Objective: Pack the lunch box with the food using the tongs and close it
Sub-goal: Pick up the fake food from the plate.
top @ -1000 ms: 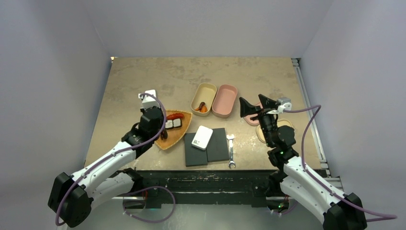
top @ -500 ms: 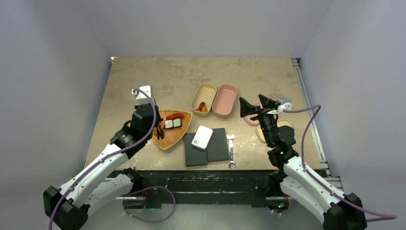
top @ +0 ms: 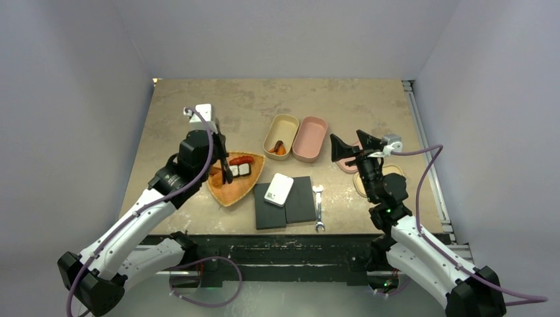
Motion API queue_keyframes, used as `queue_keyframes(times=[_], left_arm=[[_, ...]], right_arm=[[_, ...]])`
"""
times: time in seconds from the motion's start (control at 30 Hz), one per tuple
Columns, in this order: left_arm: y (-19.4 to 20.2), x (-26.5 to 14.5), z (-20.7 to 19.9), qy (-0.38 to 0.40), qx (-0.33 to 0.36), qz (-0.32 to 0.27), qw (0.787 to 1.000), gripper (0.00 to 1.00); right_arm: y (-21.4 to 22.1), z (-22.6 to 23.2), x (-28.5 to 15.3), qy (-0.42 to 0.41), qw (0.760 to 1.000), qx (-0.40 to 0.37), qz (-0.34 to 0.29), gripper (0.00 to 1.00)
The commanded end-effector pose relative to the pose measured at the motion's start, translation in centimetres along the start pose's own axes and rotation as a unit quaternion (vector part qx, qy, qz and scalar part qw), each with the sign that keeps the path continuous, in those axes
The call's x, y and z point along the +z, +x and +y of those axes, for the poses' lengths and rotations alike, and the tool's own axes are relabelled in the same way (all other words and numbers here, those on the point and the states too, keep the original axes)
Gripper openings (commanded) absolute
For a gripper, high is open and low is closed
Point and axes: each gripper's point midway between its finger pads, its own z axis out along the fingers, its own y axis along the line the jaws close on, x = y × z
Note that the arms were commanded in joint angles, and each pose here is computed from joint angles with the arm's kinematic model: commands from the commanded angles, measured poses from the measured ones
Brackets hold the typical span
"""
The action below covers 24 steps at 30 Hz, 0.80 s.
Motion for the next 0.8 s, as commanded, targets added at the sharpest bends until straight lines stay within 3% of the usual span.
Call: queue_keyframes(times=[0.0,0.47,0.77], left_arm=[[-4.1,0.4,-2.8,0.049,-0.003,-0.038,0.998,0.00],[-9.5,6.0,-11.8,0.156,-0.007,-0.093,0.983,0.00],[-9.5,11.1,-16.7,0.196,0.001,-0.110,0.974,0.00]], right_arm=[[-1.1,0.3,-0.1,-0.009,1.000,0.000,-0.021,0.99],[-1.1,0.2,-0.2,-0.005,1.000,-0.001,-0.023,0.99],[-0.8,-0.1,0.0,0.001,1.000,-0.004,-0.019,0.99]])
